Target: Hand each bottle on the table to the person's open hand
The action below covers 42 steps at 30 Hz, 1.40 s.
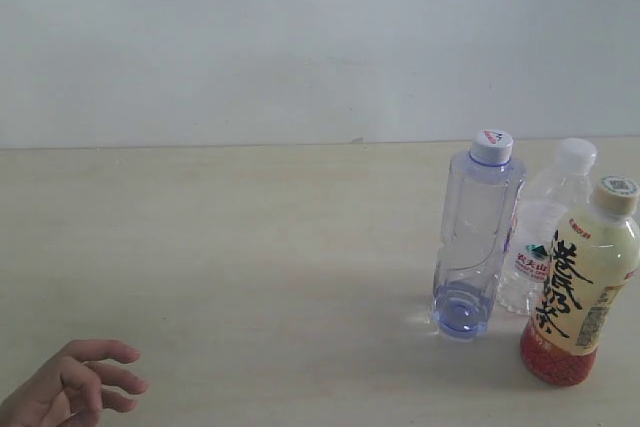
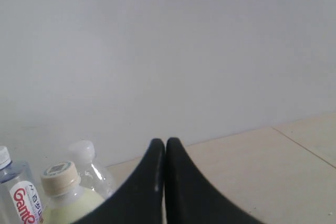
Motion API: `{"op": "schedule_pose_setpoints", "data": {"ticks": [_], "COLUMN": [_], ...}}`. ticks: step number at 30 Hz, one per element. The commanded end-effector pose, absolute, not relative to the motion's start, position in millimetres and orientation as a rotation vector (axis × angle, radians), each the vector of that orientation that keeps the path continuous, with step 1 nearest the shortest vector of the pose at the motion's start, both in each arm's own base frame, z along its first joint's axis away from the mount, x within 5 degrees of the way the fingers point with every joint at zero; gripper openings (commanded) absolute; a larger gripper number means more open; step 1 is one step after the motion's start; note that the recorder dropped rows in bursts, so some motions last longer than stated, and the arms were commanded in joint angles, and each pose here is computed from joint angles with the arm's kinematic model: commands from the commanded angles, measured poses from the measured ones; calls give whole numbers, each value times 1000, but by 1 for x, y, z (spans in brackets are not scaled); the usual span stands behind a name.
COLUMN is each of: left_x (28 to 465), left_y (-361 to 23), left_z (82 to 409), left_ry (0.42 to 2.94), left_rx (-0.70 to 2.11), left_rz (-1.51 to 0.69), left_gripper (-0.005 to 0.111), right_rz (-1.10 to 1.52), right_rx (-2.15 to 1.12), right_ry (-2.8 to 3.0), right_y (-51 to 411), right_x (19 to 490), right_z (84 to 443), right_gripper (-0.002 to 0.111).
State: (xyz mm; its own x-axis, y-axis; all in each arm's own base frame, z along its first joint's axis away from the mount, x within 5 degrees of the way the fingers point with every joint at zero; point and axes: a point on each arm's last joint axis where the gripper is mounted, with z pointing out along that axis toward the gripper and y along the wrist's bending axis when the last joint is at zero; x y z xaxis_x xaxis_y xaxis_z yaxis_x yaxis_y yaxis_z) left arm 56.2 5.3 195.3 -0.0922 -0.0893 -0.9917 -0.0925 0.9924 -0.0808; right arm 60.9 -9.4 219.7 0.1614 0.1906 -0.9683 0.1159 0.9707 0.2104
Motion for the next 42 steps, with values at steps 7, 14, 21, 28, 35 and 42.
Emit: {"op": "schedule_pose_setpoints", "data": {"ticks": [7, 14, 21, 28, 35, 42], "left_x": [56, 56, 56, 56, 56, 56], "left_y": [5, 5, 5, 5, 5, 5], "left_z": [197, 197, 197, 197, 197, 197], "left_ry": [1657, 1657, 1657, 1657, 1657, 1657], "left_rx": [-136, -136, -136, -136, -136, -136], "left_rz": [10, 10, 10, 10, 10, 10], "left_gripper": [4, 4, 4, 4, 4, 4], "right_rz": [224, 167, 119, 221, 203, 152], "right_rx": [420, 342, 297, -123, -132, -143], "right_ry": [1410, 1362, 1705, 1785, 1807, 1823], "right_y": [-10, -9, -11, 37, 41, 43], "right_x": [61, 61, 120, 162, 182, 199], "right_z": [217, 262, 290, 272, 259, 245], "right_gripper": [0, 7, 86, 86, 86, 86]}}
